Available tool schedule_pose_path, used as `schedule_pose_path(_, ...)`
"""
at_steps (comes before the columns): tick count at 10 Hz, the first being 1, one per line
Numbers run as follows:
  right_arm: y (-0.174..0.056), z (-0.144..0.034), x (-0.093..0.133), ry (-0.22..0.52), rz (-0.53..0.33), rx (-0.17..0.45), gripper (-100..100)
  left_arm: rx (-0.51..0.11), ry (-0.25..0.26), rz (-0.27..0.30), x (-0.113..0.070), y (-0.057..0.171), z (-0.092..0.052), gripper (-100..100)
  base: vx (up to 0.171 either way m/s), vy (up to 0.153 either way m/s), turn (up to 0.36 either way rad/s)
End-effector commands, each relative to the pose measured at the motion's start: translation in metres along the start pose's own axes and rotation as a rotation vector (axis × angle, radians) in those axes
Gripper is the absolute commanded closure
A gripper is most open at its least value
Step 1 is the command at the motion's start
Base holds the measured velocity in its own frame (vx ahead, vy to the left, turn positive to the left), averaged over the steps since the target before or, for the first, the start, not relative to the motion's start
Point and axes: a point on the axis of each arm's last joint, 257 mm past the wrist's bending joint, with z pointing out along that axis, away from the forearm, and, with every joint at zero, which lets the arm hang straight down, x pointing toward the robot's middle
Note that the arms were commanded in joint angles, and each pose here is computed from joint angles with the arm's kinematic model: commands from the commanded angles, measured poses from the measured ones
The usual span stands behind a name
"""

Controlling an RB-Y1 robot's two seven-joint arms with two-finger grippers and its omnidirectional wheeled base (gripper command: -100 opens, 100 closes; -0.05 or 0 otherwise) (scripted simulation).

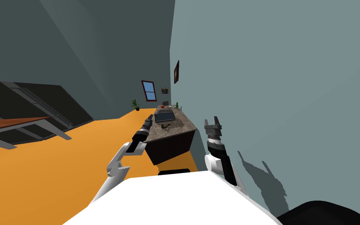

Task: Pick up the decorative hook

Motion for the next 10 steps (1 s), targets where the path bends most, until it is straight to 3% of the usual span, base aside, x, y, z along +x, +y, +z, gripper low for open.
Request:
schedule_pose_path(1, 0.000, 0.000, 0.000, 0.000, 0.000, 0.000, 0, -0.050, -0.010, 0.002, -0.005, 0.017, 0.011, -100, -0.044, -0.004, -0.025)
schedule_pose_path(9, 0.000, 0.000, 0.000, 0.000, 0.000, 0.000, 0, -0.275, -0.070, -0.022, -0.026, 0.085, 0.039, -100, -0.037, -0.010, -0.035)
schedule_pose_path(10, 0.000, 0.000, 0.000, 0.000, 0.000, 0.000, 0, -0.302, -0.074, -0.022, -0.027, 0.091, 0.037, -100, -0.027, -0.009, -0.031)
